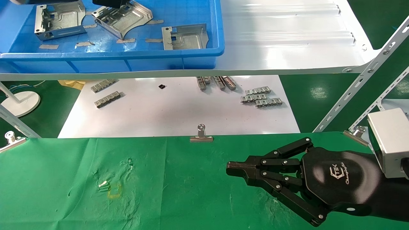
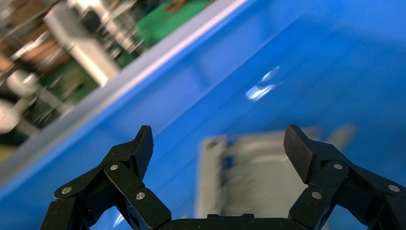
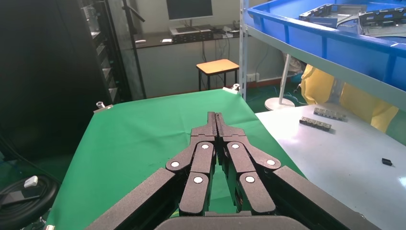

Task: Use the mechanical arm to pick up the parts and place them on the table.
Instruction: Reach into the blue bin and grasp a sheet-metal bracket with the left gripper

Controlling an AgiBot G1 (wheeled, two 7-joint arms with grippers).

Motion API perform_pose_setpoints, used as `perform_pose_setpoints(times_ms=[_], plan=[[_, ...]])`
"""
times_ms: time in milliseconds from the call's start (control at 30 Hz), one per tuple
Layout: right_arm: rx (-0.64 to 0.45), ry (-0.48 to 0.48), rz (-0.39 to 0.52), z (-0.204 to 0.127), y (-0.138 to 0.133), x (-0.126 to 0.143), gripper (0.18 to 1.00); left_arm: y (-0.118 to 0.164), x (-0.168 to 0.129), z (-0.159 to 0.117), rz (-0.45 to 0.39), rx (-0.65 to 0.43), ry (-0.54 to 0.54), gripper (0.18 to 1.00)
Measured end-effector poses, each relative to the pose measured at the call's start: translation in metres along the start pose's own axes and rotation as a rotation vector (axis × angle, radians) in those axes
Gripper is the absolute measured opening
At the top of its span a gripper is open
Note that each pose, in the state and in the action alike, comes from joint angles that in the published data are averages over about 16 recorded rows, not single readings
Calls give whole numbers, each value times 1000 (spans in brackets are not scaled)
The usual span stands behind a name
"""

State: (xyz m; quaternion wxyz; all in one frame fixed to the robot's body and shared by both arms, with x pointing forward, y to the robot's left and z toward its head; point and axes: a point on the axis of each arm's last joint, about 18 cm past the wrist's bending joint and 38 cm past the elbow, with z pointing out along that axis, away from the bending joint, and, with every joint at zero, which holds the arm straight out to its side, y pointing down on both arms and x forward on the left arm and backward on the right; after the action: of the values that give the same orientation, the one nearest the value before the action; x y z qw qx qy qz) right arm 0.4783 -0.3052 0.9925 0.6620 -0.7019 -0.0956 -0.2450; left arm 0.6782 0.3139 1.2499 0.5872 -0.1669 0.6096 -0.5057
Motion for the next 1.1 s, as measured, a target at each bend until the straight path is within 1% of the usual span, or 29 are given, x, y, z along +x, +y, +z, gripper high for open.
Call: perform_pose_setpoints(times_ms=[100, 233, 467, 667, 867, 1100], plan=[[0, 0, 0, 0, 0, 0, 191, 8, -5, 8, -20, -38, -55, 1001], [0, 0, 0, 0, 0, 0, 191, 19, -6, 14, -41, -79, -91, 999], [0, 0, 0, 0, 0, 0, 191, 29, -3, 16, -72, -119, -92, 980], [0, 0, 0, 0, 0, 0, 191, 34, -1, 16, -93, -132, -83, 936], [0, 0, 0, 0, 0, 0, 191, 36, -1, 16, -120, -128, -87, 853], [0, 0, 0, 0, 0, 0, 191, 37, -2, 16, -127, -121, -92, 711]])
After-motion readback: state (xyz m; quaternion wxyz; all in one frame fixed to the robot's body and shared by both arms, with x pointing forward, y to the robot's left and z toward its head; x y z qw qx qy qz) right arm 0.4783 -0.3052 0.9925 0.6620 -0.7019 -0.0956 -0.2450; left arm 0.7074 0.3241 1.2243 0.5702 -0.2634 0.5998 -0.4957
